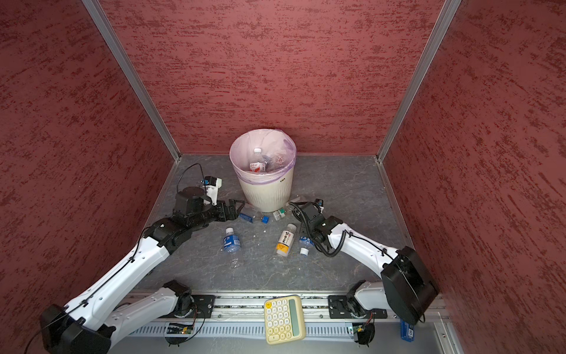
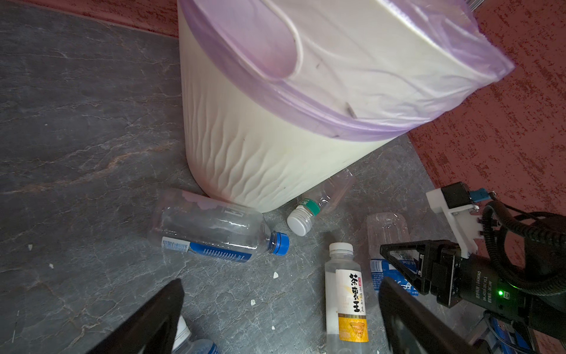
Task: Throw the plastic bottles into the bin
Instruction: 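Close the right gripper on the clear blue-labelled bottle beside the white-capped bottle, then lift the held bottle with the right gripper toward the bin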
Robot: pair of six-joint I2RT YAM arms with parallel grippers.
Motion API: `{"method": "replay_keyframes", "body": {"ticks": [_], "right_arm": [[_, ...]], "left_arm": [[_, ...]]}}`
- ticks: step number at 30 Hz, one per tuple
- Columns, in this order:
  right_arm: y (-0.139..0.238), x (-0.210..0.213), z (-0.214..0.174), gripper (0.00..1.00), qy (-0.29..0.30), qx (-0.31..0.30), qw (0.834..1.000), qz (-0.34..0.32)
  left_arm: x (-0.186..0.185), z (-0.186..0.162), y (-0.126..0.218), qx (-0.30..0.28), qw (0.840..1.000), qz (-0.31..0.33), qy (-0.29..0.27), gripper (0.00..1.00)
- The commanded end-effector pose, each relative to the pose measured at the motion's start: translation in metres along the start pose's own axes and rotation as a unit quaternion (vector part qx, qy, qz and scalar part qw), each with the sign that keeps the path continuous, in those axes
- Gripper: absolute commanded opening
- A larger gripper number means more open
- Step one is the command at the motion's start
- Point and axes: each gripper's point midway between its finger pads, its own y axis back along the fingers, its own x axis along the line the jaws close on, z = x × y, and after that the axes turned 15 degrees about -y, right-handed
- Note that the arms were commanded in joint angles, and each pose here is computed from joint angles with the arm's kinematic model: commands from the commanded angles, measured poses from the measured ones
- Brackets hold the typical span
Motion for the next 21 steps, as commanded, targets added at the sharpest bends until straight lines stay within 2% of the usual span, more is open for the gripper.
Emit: {"method": "replay_keyframes", "body": {"ticks": [1, 9, 13, 21], "right_arm": [[0.005, 0.012, 0.019, 0.49, 0.008, -0.03, 0.999, 0.014], [0.012, 0.026, 0.025, 0.49, 0.017, -0.034, 0.998, 0.042], [0.024, 0.041, 0.031, 0.5, 0.032, -0.048, 0.995, 0.084], [0.049, 0.058, 0.048, 0.49, 0.062, -0.081, 0.988, 0.119]], "left_arm": [[0.002, 0.0, 0.004, -0.002, 1.0, 0.005, 0.007, 0.99], [0.002, 0.0, 0.005, 0.001, 1.0, 0.006, 0.011, 0.99], [0.003, -0.005, 0.002, 0.01, 1.0, 0.006, 0.012, 0.99], [0.006, -0.029, -0.006, 0.046, 0.999, 0.01, 0.026, 0.99]]}}
